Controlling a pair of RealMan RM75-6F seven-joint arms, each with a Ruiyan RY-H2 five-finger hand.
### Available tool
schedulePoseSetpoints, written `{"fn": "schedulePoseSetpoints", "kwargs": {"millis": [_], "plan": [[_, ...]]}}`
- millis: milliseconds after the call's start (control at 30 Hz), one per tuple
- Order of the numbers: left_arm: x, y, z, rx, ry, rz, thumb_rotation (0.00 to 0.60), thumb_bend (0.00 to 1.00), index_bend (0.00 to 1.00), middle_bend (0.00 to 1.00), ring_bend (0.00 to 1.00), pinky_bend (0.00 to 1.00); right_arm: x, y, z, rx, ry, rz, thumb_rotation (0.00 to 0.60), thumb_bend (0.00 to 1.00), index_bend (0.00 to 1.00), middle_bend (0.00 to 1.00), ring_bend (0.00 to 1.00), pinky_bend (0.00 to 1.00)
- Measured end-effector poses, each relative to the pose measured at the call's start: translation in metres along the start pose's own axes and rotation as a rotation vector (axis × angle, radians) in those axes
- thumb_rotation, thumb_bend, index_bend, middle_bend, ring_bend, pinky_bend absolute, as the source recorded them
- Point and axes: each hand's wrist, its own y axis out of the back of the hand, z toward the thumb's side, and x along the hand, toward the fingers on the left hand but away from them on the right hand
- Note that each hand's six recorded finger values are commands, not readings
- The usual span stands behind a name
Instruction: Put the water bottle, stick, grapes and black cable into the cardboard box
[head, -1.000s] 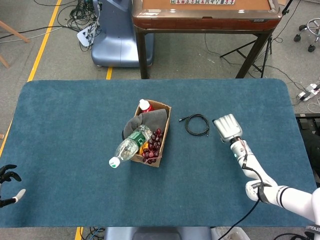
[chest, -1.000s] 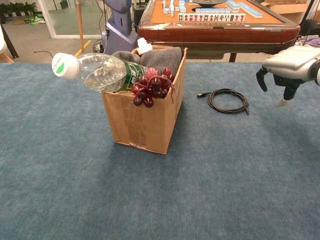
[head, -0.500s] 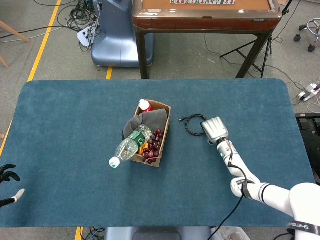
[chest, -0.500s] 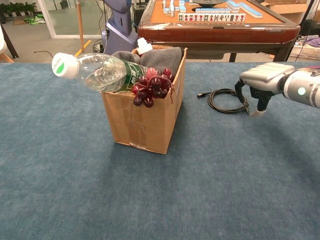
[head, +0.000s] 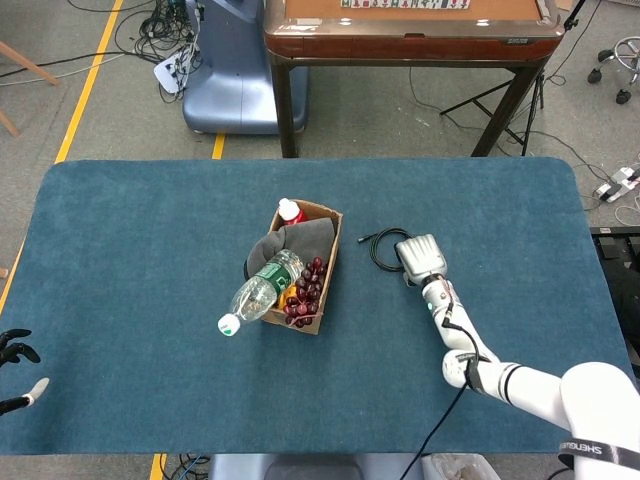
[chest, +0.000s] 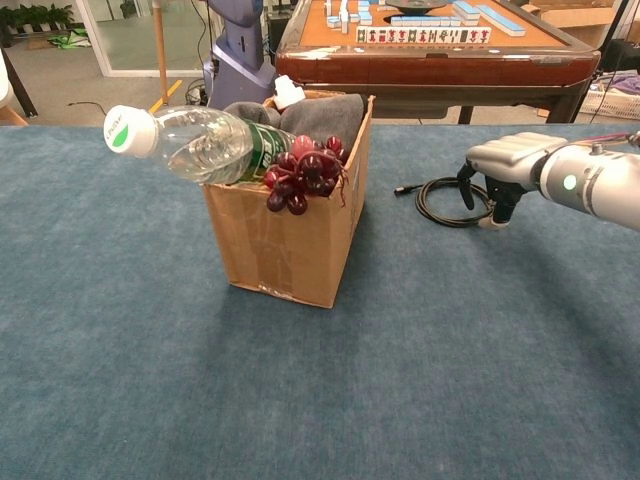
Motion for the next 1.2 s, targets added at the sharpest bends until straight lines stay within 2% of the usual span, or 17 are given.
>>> {"fn": "schedulePoseSetpoints", "kwargs": {"millis": [267,700,1000,1200], "plan": [[0.0,0.0,0.0,0.0,-0.001,0.0,0.6,0.19,0.5,0.24,0.4,0.67,-0.005,0.001,0.004,-0.007,-0.032,0.038,0.6,0.31,0.49,1.0,1.0,1.0],[-0.001,0.001,0.001,-0.003,-0.003,0.001,0.6,0.19,0.5,0.24,0.4,0.67,-0.012,-0.002,0.007,0.001,-0.059,0.054,0.6,0.32,0.49,1.0,1.0,1.0],[-0.001,0.001,0.001,-0.007,-0.003,0.002,0.6,0.19,0.5,0.24,0.4,0.67,-0.017,-0.006,0.008,0.009,-0.073,0.073,0.6,0.37,0.5,1.0,1.0,1.0],[-0.001,0.002,0.001,-0.006,-0.003,0.002,0.6,0.19,0.5,0.24,0.4,0.67,-0.018,-0.008,0.008,0.013,-0.077,0.083,0.6,0.45,0.56,1.0,1.0,1.0]]}}
